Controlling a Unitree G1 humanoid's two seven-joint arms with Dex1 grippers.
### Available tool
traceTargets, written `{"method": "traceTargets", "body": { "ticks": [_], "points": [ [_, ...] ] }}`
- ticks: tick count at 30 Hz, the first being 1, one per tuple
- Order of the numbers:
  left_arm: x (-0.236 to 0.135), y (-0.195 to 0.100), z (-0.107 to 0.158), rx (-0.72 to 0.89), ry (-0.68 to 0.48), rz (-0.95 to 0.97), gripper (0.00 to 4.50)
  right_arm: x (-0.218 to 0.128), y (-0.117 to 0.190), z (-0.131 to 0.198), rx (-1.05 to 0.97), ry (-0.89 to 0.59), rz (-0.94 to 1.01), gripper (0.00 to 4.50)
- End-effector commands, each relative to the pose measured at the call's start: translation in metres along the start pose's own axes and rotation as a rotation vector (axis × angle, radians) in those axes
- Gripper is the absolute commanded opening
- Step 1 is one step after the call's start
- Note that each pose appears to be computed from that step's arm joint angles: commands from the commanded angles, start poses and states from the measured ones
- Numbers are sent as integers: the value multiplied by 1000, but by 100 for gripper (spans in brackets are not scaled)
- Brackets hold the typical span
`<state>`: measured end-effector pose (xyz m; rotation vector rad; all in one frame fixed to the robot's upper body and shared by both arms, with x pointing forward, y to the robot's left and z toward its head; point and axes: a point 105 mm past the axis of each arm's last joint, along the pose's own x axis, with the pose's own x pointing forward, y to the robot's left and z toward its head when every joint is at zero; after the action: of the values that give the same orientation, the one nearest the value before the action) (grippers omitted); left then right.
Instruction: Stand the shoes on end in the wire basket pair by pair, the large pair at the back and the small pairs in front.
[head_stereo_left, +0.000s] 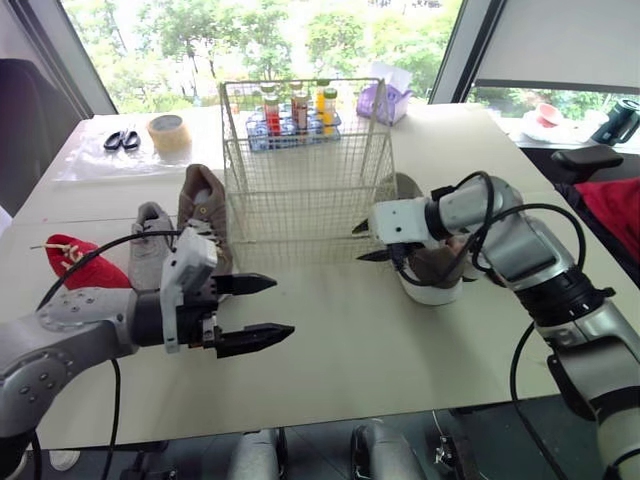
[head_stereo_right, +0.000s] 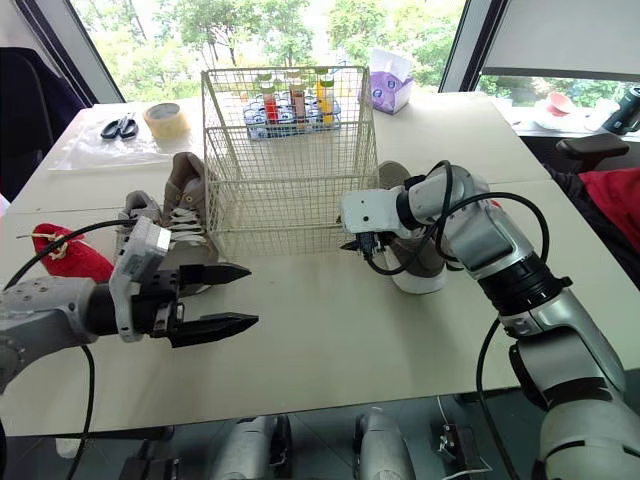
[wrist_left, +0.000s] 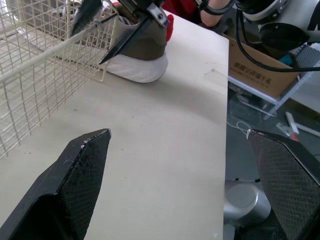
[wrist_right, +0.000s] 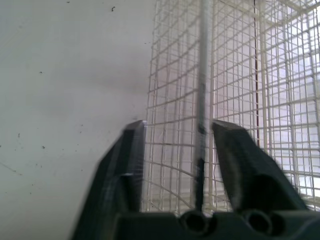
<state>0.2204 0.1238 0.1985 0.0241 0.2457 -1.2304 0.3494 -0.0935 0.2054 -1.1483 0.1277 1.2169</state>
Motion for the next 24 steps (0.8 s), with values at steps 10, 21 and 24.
{"method": "traceTargets", "body": {
  "ticks": [10, 21, 24],
  "points": [
    [12, -6, 27, -74, -198, -88, 450, -159, -65, 54, 443, -389, -388, 355],
    [48, -24, 12, -160, -203, -187, 450, -163, -1, -38, 766, -170, -665, 447],
    [51, -19, 4, -158, -185, -161, 450, -153, 23, -46, 837, -227, -778, 447]
  ]
}}
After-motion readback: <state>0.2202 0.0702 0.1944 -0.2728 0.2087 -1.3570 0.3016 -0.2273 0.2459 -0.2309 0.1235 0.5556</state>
